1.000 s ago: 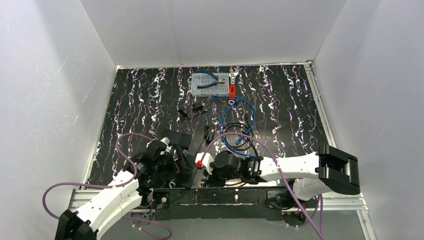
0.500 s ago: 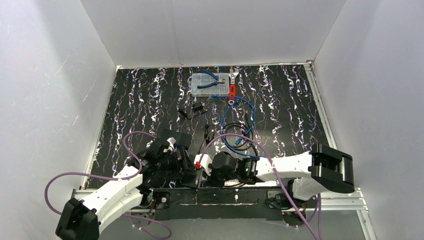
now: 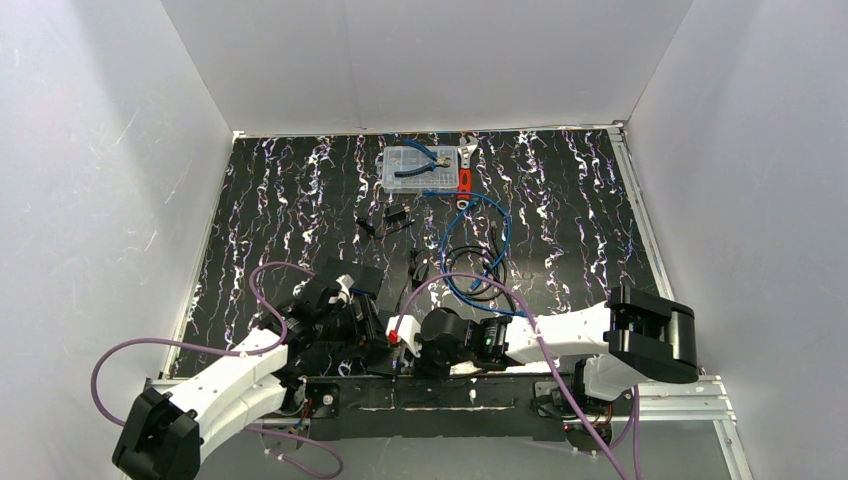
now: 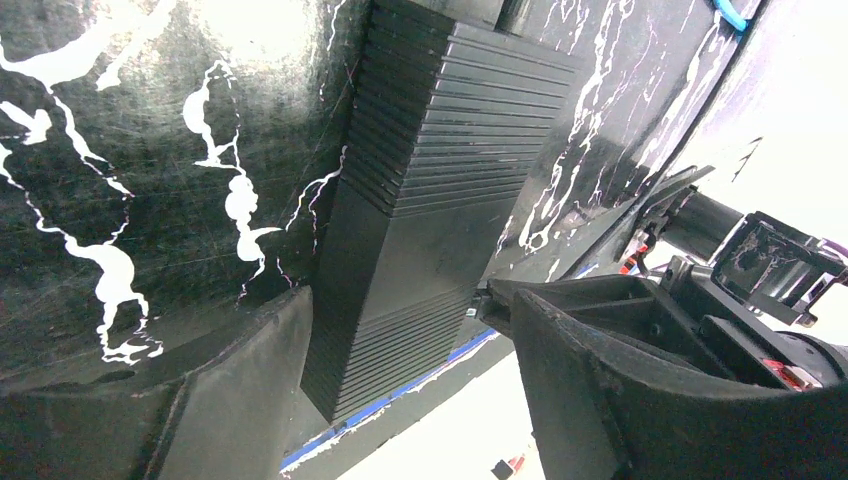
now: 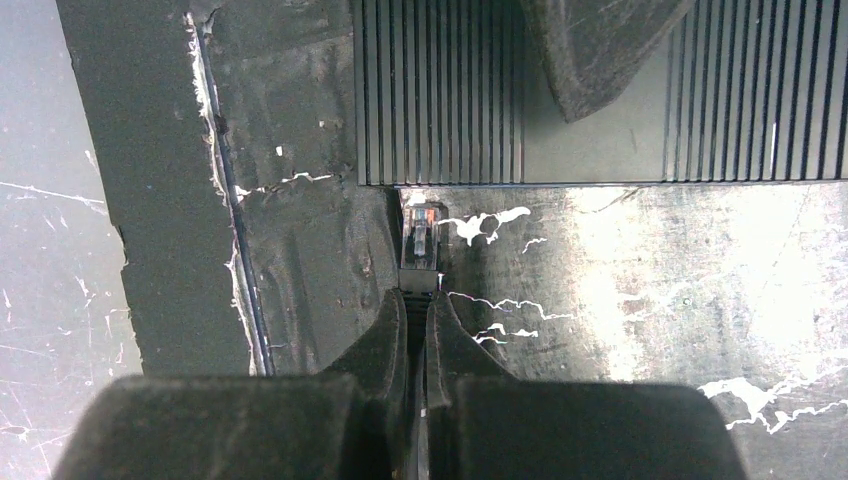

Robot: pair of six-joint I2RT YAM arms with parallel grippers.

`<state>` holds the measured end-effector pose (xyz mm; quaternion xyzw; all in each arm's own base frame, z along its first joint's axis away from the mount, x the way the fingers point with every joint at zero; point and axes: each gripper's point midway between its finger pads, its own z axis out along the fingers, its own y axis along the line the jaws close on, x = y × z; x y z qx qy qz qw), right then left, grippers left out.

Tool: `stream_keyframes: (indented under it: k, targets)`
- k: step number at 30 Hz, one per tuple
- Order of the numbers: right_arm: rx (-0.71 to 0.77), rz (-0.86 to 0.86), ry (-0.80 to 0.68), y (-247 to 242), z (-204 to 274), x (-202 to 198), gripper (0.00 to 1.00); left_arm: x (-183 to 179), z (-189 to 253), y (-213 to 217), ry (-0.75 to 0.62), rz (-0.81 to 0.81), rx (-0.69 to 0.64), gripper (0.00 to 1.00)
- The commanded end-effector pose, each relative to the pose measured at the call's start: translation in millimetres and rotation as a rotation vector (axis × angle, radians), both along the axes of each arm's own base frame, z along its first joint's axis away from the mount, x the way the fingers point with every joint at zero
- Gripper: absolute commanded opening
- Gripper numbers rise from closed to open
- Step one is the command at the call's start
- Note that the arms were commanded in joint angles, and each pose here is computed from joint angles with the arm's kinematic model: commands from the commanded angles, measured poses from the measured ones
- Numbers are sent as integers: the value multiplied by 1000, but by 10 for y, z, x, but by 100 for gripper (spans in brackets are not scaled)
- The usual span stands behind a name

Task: Insert the plug into the switch port
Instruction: Insert the connector into the switch port.

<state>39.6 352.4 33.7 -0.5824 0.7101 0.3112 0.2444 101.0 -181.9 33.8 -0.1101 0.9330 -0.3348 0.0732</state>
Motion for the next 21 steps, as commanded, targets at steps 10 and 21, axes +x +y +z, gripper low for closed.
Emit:
stream_keyframes:
  k: [10,21]
  targets:
    - [75,-4,-31,226,191,48,1,-57,-44,-7,8,-29,-7,68]
    - [104,-13,-36,283,247,67,1,-77,-60,-1,11,-29,-10,67]
